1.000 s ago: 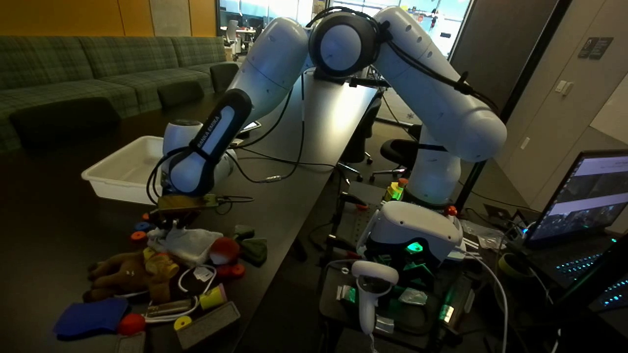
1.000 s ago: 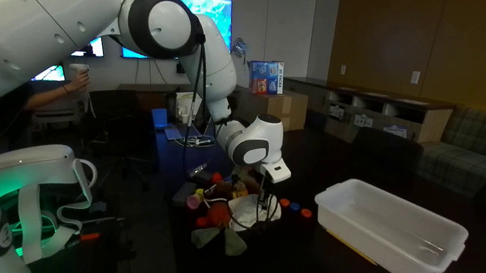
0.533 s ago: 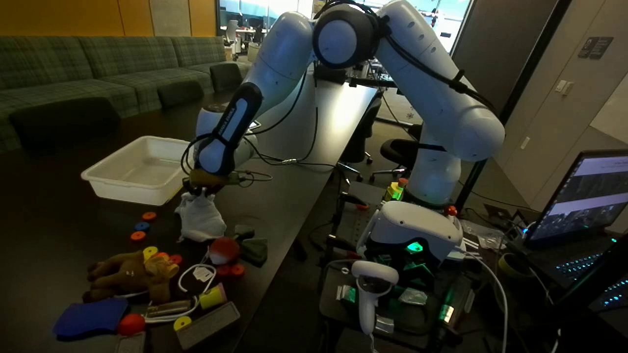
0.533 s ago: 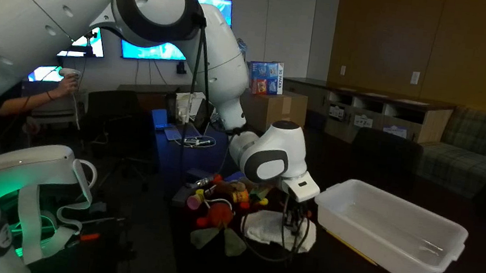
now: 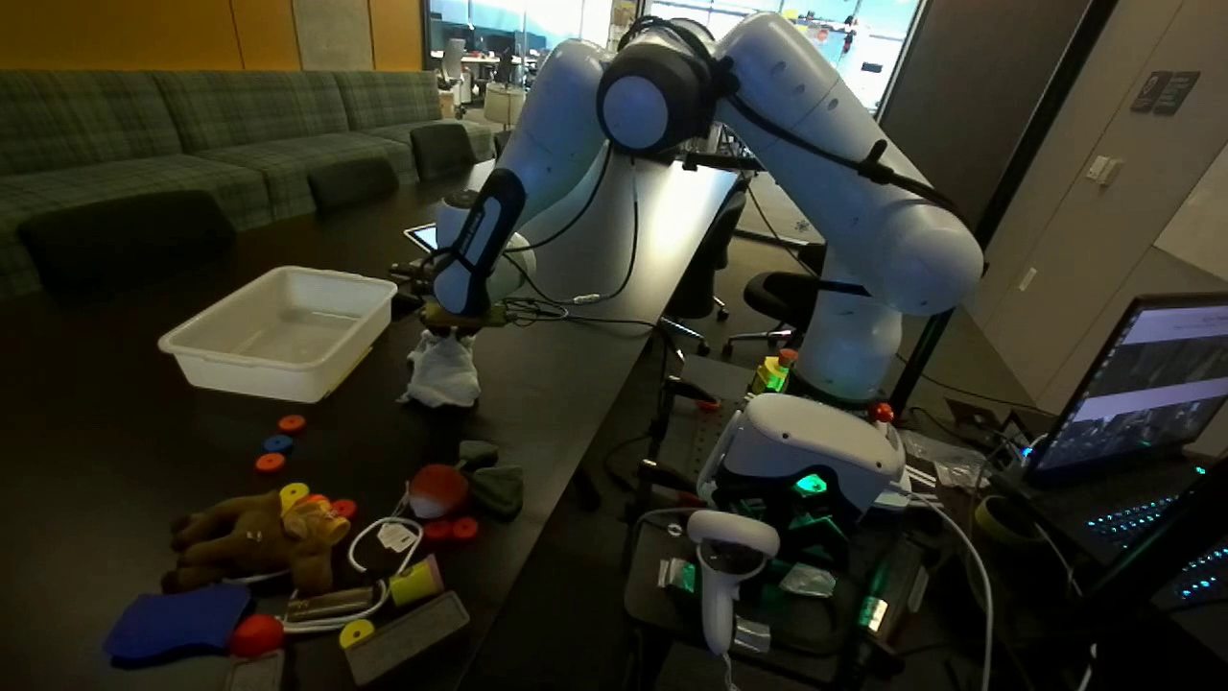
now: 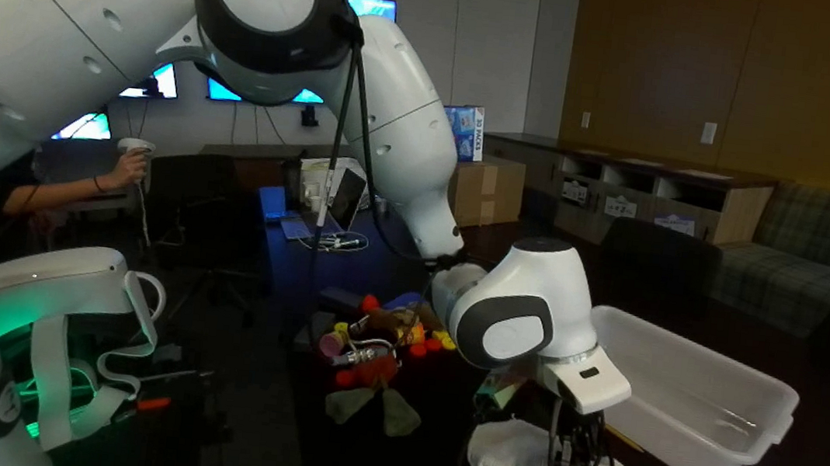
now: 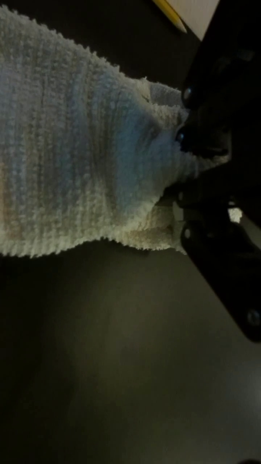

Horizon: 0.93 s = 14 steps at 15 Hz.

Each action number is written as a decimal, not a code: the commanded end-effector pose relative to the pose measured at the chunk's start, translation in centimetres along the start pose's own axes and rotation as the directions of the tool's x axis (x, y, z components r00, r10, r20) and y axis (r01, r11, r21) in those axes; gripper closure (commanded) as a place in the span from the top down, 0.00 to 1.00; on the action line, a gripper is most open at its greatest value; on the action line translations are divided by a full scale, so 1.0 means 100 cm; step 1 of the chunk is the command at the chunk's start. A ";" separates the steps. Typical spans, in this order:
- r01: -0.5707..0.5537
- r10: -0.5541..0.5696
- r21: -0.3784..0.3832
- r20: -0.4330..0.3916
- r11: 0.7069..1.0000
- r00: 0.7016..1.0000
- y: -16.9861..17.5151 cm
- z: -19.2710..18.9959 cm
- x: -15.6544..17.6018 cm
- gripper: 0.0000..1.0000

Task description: Use the white cloth to push the objects to the left and put it in the white container

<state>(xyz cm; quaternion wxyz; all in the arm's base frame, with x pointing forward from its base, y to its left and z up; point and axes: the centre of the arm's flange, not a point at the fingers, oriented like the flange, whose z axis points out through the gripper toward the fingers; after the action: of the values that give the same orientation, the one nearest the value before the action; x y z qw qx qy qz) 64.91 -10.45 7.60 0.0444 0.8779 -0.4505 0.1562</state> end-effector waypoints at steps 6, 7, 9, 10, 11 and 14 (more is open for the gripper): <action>-0.093 0.094 0.019 -0.063 0.995 0.994 -0.048 0.053 0.049 0.07; -0.107 0.108 0.023 -0.053 0.994 0.993 -0.054 0.058 0.050 0.07; -0.125 0.126 0.028 -0.044 0.992 0.991 -0.066 0.064 0.052 0.07; -0.135 0.136 0.032 -0.044 0.990 0.990 -0.071 0.066 0.053 0.07; -0.142 0.143 0.037 -0.041 0.989 0.989 -0.078 0.067 0.054 0.07; -0.160 0.162 0.053 -0.044 0.986 0.986 -0.099 0.071 0.051 0.07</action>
<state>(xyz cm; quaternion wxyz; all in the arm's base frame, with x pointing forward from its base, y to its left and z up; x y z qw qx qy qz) 73.50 -11.22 5.42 0.0329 0.8427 -0.5052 0.1833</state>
